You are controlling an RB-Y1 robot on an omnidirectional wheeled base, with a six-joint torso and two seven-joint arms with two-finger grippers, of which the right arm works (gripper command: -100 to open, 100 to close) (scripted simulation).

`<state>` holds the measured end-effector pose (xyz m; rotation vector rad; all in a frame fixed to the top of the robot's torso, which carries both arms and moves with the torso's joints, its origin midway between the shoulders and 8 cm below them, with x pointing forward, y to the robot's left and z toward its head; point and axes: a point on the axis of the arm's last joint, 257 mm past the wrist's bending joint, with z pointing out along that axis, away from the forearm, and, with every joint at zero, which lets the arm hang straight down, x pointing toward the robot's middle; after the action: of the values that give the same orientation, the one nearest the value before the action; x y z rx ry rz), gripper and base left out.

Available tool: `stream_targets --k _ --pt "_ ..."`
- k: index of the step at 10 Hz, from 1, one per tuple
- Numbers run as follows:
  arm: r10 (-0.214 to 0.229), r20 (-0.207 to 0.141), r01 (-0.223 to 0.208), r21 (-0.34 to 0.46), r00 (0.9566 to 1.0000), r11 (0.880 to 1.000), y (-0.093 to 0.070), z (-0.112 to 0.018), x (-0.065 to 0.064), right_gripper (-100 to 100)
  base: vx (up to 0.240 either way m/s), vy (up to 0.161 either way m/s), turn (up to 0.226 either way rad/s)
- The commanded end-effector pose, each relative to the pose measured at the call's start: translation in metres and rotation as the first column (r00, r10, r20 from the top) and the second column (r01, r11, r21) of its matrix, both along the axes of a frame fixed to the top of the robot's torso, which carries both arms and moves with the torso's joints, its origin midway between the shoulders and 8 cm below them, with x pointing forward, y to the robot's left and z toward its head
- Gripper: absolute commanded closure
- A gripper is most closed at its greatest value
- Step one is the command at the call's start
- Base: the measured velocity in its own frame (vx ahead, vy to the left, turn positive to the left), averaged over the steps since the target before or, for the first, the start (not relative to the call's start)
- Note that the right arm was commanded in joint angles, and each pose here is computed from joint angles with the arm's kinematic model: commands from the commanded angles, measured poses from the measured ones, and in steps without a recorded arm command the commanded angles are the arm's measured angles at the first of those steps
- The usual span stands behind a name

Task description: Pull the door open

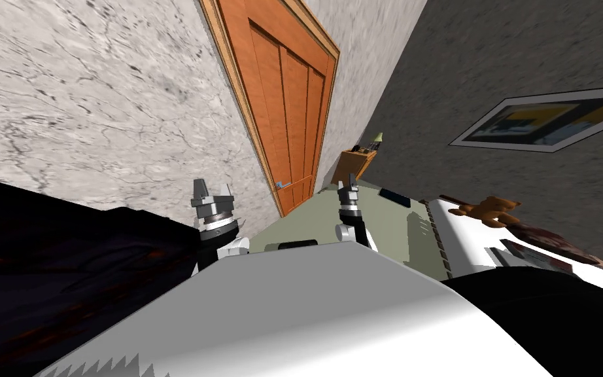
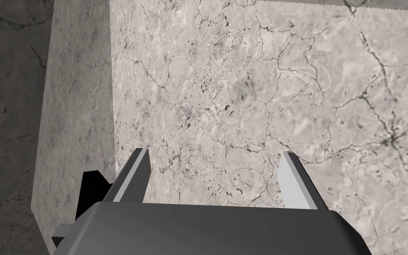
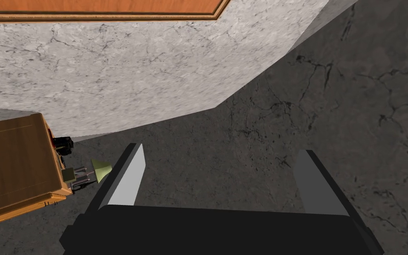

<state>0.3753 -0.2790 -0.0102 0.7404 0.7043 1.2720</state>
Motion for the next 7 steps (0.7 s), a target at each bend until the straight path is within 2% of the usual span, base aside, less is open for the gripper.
stream_targets --k 1,7 --pt "0.002 -0.002 -0.002 -0.003 1.0000 1.000 0.0002 -0.0013 0.0009 -100 0.168 -0.146 -0.027" --pt "0.012 -0.015 -0.013 -0.017 0.9998 1.000 0.0015 -0.0092 0.0063 -100 0.105 -0.135 -0.045"
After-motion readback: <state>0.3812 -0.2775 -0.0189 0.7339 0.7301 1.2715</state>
